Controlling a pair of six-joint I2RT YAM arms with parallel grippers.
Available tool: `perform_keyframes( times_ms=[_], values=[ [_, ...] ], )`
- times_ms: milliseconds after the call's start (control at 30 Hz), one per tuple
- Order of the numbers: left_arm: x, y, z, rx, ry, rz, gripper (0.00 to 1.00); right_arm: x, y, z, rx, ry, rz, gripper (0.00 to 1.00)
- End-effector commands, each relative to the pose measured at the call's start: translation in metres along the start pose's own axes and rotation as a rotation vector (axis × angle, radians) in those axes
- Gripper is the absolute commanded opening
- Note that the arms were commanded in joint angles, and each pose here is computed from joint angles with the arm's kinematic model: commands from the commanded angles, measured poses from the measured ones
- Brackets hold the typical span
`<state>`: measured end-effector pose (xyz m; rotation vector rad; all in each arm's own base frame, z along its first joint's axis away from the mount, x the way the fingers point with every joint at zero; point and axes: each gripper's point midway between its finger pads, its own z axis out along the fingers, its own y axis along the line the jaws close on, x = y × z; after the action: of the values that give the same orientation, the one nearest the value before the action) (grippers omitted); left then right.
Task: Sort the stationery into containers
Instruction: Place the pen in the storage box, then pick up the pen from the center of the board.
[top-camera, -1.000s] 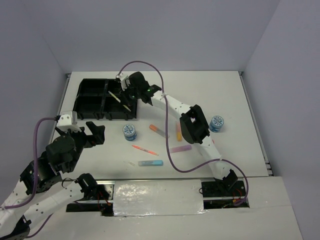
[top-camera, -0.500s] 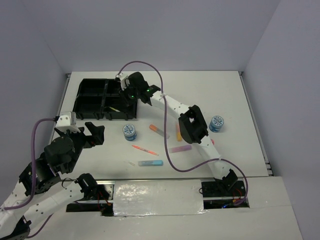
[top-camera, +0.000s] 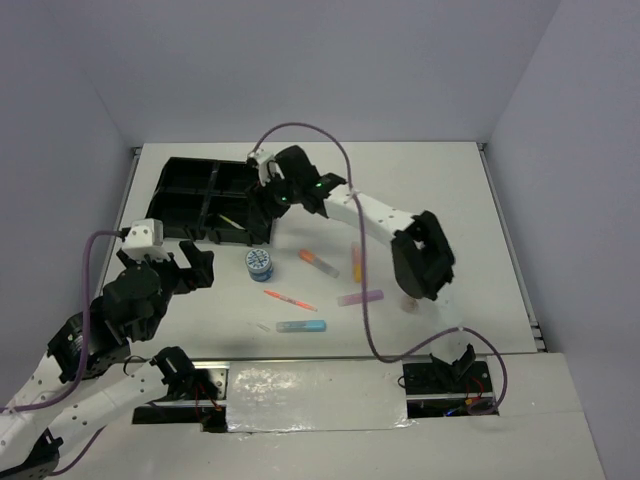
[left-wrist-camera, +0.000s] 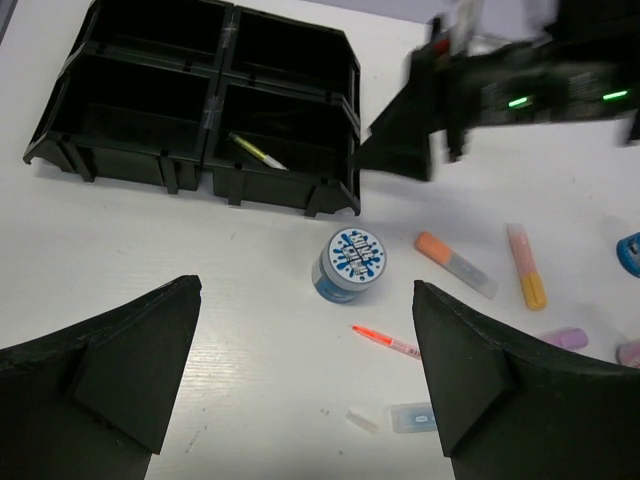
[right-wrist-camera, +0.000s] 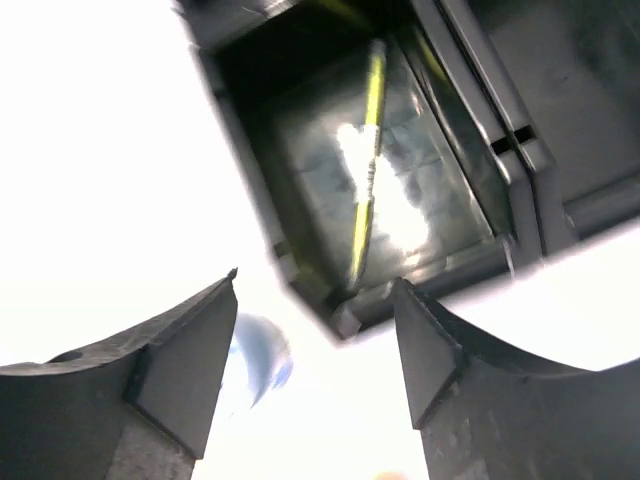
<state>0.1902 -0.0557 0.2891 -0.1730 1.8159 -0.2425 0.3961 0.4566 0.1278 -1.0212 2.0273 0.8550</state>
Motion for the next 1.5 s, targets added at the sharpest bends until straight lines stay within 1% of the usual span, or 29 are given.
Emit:
perform_keyframes(
  times_ms=[0, 33, 67, 100, 133, 167, 200, 233, 300, 333, 367, 400, 467, 500, 533, 567, 600, 667, 733, 833, 900, 933, 967, 1067, 1200, 1267, 1400, 1467],
  values=[
    [-0.007, 0.001, 0.003, -0.035, -0.014, -0.023, 0.99, -0.128, 0.055, -0.116, -0.015, -0.352, -0.151, 0.72],
    [-0.007, 0.002, 0.004, -0.040, -0.016, -0.033, 0.99, -0.110, 0.054, -0.117, -0.010, -0.328, -0.142, 0.72],
    [-0.006, 0.002, 0.004, -0.042, -0.014, -0.030, 0.99, -0.119, 0.063, -0.140, -0.001, -0.369, -0.158, 0.73],
    [-0.007, 0.001, 0.004, -0.037, -0.017, -0.031, 0.99, -0.117, 0.062, -0.148, 0.018, -0.380, -0.158, 0.73],
    [-0.006, 0.000, 0.005, -0.034, -0.013, -0.028, 0.99, -0.101, 0.052, -0.145, 0.063, -0.362, -0.145, 0.74],
    [-0.005, 0.000, 0.006, -0.034, -0.011, -0.026, 0.99, -0.103, 0.054, -0.158, 0.079, -0.378, -0.154, 0.74],
    [-0.005, -0.002, 0.006, -0.030, -0.009, -0.026, 0.99, -0.097, 0.053, -0.158, 0.092, -0.362, -0.159, 0.74],
    [-0.003, -0.003, 0.008, -0.031, 0.002, -0.020, 0.99, -0.081, 0.050, -0.157, 0.100, -0.312, -0.144, 0.74],
    [0.000, -0.004, 0.009, -0.036, 0.019, -0.018, 0.99, -0.066, 0.061, -0.159, 0.057, -0.262, -0.148, 0.74],
    [0.002, -0.004, 0.011, -0.044, 0.025, -0.026, 0.99, -0.043, 0.063, -0.155, 0.054, -0.202, -0.130, 0.74],
    [0.003, -0.004, 0.011, -0.049, 0.032, -0.024, 0.99, -0.036, 0.073, -0.158, 0.040, -0.193, -0.140, 0.74],
    [0.003, -0.004, 0.012, -0.054, 0.034, -0.032, 0.99, -0.011, 0.076, -0.154, 0.034, -0.139, -0.143, 0.74],
    [0.006, 0.001, 0.013, -0.092, 0.043, -0.031, 0.99, 0.003, 0.081, -0.160, 0.054, -0.118, -0.158, 0.74],
    [0.007, 0.002, 0.013, -0.107, 0.046, -0.044, 0.99, 0.026, 0.088, -0.158, 0.040, -0.056, -0.161, 0.74],
    [0.011, 0.007, 0.013, -0.133, 0.060, -0.034, 0.99, 0.037, 0.091, -0.158, 0.042, -0.029, -0.162, 0.74],
    [0.008, 0.010, 0.013, -0.158, 0.053, -0.040, 0.99, 0.046, 0.094, -0.159, 0.051, -0.009, -0.164, 0.75],
    [0.010, 0.013, 0.013, -0.179, 0.058, -0.059, 0.99, 0.071, 0.097, -0.154, 0.072, 0.042, -0.170, 0.75],
    [0.013, 0.019, 0.011, -0.206, 0.066, -0.051, 0.99, 0.092, 0.100, -0.147, 0.097, 0.088, -0.174, 0.75],
    [0.012, 0.021, 0.009, -0.209, 0.060, -0.056, 0.99, 0.117, 0.096, -0.135, 0.161, 0.139, -0.194, 0.75],
    [0.012, 0.020, 0.009, -0.188, 0.052, -0.060, 0.99, 0.132, 0.088, -0.118, 0.215, 0.174, -0.192, 0.74],
    [0.011, 0.019, 0.008, -0.176, 0.047, -0.061, 0.99, 0.134, 0.091, -0.110, 0.195, 0.189, -0.198, 0.73],
    [0.011, 0.019, 0.008, -0.177, 0.045, -0.062, 0.99, 0.143, 0.091, -0.102, 0.192, 0.222, -0.205, 0.72],
    [0.012, 0.019, 0.008, -0.180, 0.049, -0.059, 0.99, 0.139, 0.091, -0.099, 0.197, 0.224, -0.210, 0.72],
    [0.013, 0.018, 0.009, -0.179, 0.056, -0.050, 0.99, 0.153, 0.091, -0.087, 0.200, 0.279, -0.230, 0.70],
    [0.015, 0.015, 0.012, -0.176, 0.068, -0.036, 0.99, 0.166, 0.082, -0.072, 0.225, 0.326, -0.239, 0.67],
    [0.015, 0.015, 0.012, -0.173, 0.069, -0.034, 0.99, 0.171, 0.083, -0.067, 0.210, 0.345, -0.240, 0.64],
    [0.014, 0.015, 0.011, -0.169, 0.064, -0.036, 0.99, 0.182, 0.088, -0.061, 0.178, 0.374, -0.231, 0.63],
    [0.013, 0.015, 0.010, -0.164, 0.058, -0.040, 0.99, 0.188, 0.089, -0.059, 0.171, 0.388, -0.232, 0.56]
  ],
)
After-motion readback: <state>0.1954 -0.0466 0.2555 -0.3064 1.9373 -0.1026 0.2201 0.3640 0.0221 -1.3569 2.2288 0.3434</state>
